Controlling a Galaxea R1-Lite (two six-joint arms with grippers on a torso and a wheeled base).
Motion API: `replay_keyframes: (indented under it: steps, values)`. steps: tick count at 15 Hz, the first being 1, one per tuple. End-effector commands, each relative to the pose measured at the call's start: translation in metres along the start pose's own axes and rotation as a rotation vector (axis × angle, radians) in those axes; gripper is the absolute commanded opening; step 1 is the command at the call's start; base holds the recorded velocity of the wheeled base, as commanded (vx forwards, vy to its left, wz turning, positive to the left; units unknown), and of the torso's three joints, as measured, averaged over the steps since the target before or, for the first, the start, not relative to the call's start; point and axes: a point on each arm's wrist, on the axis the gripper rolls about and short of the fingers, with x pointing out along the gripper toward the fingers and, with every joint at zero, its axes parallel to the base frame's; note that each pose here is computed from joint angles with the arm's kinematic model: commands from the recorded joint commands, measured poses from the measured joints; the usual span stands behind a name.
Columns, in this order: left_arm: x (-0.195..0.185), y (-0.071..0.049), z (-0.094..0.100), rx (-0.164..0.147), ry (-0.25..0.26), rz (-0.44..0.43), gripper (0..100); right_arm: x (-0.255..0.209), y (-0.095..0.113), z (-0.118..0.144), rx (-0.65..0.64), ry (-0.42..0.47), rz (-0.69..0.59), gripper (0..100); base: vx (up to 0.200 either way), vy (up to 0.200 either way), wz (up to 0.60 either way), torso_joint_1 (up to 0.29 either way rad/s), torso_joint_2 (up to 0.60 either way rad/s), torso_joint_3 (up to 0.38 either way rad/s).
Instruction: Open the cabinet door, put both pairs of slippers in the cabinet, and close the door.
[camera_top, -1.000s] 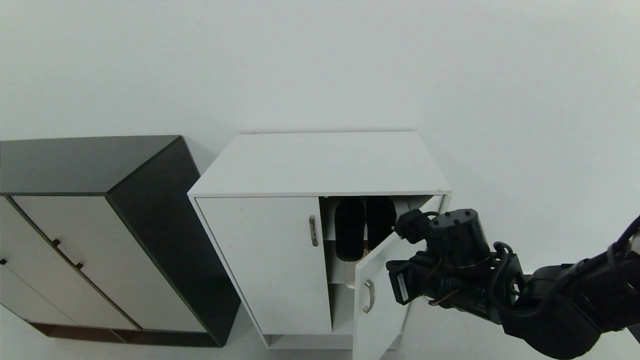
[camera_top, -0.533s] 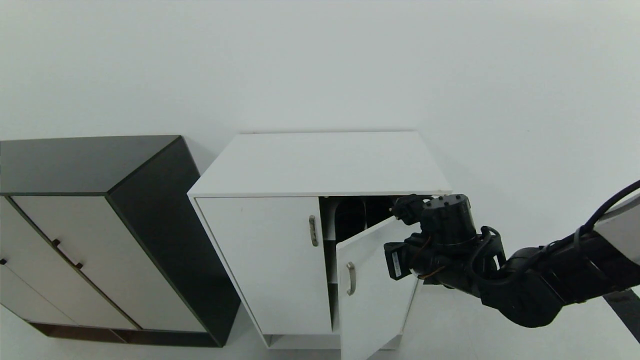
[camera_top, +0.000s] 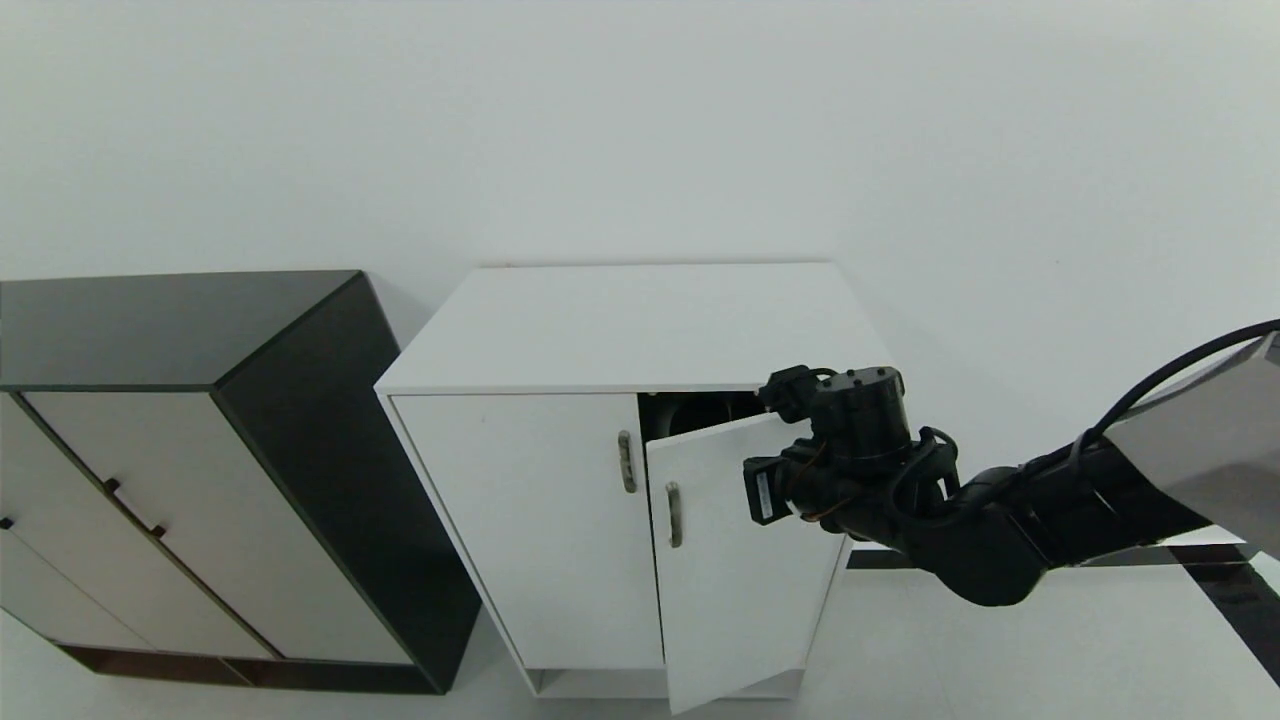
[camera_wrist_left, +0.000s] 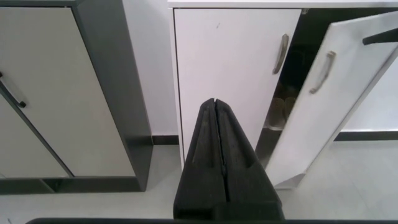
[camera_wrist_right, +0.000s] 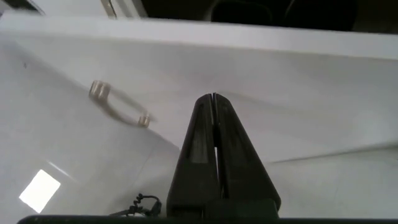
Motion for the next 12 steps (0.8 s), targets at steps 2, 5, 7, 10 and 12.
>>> replay_keyframes:
  steps: [2,5,7,10,12]
  values:
    - [0.000,0.000,0.000,0.000,0.000,0.001,0,0.011,-0.005,0.001,0.008,-0.005,-0.006,0,0.000,0.000,0.00,0.000,0.00,0.000]
    - [0.000,0.000,0.000,0.000,0.000,0.001,0,0.015,-0.009,0.004,0.013,-0.018,-0.014,0,0.000,0.000,0.00,0.000,0.00,0.000]
    - [0.000,0.000,0.000,0.000,0.000,-0.001,0,0.017,-0.011,0.007,0.015,-0.027,-0.018,0,0.000,0.000,0.00,0.000,0.00,0.000]
    - [0.000,0.000,0.000,-0.002,0.000,0.001,0,0.018,-0.016,0.011,0.022,-0.042,-0.030,0,0.000,0.000,0.00,0.000,0.00,0.000]
    - [0.000,0.000,0.000,-0.002,0.000,0.001,0,0.022,-0.019,0.011,0.023,-0.022,-0.037,0,0.000,0.000,0.00,0.000,0.00,0.000]
